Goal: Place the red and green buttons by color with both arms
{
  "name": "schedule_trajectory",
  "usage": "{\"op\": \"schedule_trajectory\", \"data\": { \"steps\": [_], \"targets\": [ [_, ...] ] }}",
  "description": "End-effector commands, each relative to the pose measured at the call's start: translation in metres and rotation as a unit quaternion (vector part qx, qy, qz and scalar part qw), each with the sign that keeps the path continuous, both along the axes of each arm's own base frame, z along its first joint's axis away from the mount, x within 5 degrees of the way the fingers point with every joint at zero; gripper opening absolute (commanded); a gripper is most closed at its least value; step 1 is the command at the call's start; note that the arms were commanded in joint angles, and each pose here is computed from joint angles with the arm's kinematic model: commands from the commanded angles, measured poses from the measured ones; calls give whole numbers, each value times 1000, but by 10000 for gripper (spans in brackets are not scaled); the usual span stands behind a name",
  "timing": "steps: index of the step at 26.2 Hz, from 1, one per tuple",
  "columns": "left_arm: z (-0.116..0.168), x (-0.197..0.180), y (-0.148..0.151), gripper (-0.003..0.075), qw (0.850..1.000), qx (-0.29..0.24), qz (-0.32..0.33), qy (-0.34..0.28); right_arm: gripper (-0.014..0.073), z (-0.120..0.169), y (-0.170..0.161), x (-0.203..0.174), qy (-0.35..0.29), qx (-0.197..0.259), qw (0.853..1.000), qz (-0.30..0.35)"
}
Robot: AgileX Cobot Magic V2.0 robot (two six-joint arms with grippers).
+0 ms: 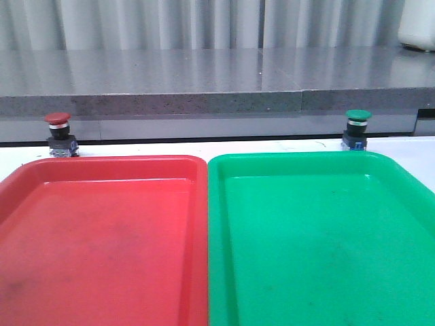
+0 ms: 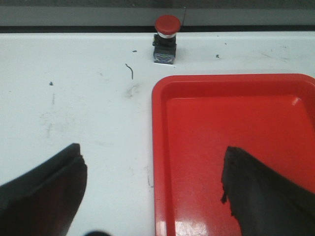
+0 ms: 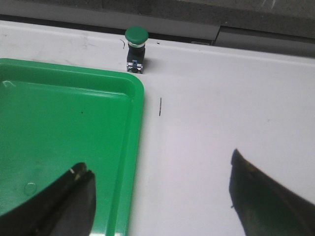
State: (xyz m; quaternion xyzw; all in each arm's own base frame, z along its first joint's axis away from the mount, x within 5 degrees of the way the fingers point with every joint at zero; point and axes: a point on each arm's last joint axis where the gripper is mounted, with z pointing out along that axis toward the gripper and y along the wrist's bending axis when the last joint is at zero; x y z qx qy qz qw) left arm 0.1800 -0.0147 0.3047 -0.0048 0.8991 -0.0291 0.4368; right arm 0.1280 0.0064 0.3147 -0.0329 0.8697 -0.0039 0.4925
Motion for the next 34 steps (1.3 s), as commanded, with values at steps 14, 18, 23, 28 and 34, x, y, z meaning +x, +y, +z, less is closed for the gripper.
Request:
{"op": "schedule_trajectory", "data": {
  "steps": [14, 18, 23, 28, 34],
  "targets": [
    [-1, 139, -21, 553, 1000, -3, -13, 14, 580, 17, -1, 4, -50, -10, 999, 1],
    [-16, 174, -26, 553, 999, -1, -13, 33, 580, 17, -1, 4, -50, -10, 999, 1],
    [-32, 213, -29, 553, 999, 1, -12, 46, 580, 17, -1, 4, -50, -10, 999, 1],
    [-47, 247, -29, 553, 999, 1, -7, 53, 580, 17, -1, 4, -50, -10, 999, 1],
    [-64, 276, -21, 553, 998, 1, 5, 57, 580, 17, -1, 4, -50, -10, 999, 1]
  ]
}}
